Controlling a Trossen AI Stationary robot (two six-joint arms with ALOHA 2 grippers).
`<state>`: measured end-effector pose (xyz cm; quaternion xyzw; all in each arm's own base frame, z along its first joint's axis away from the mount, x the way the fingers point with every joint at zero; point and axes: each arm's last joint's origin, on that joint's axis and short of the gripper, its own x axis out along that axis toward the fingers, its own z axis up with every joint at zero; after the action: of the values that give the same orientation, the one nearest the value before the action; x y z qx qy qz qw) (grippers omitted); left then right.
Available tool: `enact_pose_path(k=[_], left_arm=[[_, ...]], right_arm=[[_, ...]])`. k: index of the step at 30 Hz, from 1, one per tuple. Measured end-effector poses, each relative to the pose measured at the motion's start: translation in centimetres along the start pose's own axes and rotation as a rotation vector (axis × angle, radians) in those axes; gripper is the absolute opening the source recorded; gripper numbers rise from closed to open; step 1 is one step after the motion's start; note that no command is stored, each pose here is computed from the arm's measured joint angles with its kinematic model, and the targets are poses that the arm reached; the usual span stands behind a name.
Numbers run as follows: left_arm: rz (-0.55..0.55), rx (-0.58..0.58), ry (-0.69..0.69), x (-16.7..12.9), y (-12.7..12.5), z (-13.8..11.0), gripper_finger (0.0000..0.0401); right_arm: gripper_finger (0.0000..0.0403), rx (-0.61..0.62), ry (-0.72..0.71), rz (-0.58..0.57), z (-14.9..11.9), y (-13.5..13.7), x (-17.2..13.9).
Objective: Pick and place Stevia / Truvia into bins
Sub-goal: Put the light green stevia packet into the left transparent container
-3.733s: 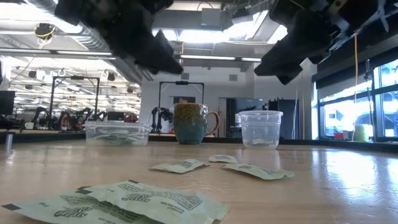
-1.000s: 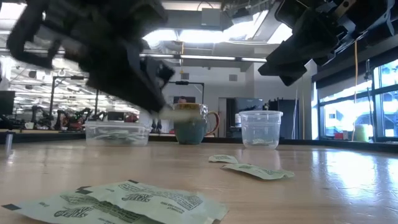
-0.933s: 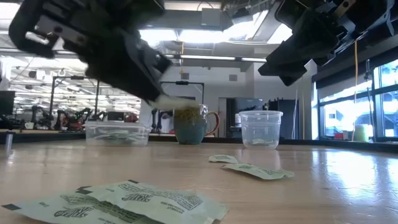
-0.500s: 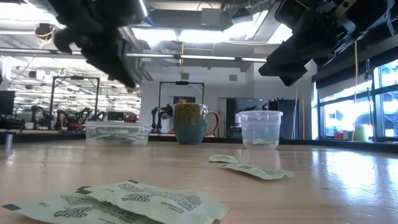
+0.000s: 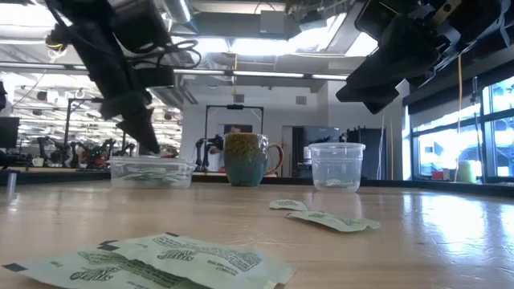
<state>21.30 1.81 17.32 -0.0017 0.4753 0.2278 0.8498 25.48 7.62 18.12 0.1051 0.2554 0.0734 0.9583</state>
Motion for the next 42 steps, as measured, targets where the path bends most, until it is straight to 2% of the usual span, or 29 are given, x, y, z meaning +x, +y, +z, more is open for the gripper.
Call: enact_pose_path(k=[10, 14, 23, 27, 31, 34, 39, 42], left_arm=[[0.025, -0.127, 0.033, 1.4, 2.5, 0.2, 0.0003], [-0.018, -0.122, 0.046, 1.5, 2.7, 0.2, 0.0006], [0.008, -0.139, 0.035, 1.4, 2.8, 0.2, 0.0007], [-0.006, -0.136, -0.004, 0.9, 2.8, 0.5, 0.0022], [-0.094, -0.129, -0.086, -0.1, 2.5, 1.1, 0.0052], [-0.219, -0.114, -0.18, -1.0, 1.7, 1.9, 0.0074], [-0.465, -0.032, -0.326, -2.5, -1.0, 2.9, 0.009], [-0.554, 0.034, -0.361, -3.0, -3.1, 3.0, 0.0088]], right_arm=[[0.0129, 0.0, 0.002, -0.001, 0.0, 0.0, 0.0], [0.0129, 0.0, 0.002, -0.001, 0.0, 0.0, 0.0], [0.0129, 0.001, 0.002, -0.001, 0.0, 0.0, 0.0], [0.0129, 0.002, 0.002, -0.001, 0.0, 0.0, 0.0], [0.0129, 0.002, 0.003, -0.001, 0.0, 0.0, 0.0], [0.0129, 0.002, 0.005, -0.002, -0.1, 0.0, 0.0], [0.0129, 0.001, 0.006, -0.002, -0.1, 0.0, 0.0], [0.0129, 0.001, 0.006, -0.003, -0.1, 0.0, 0.0]])
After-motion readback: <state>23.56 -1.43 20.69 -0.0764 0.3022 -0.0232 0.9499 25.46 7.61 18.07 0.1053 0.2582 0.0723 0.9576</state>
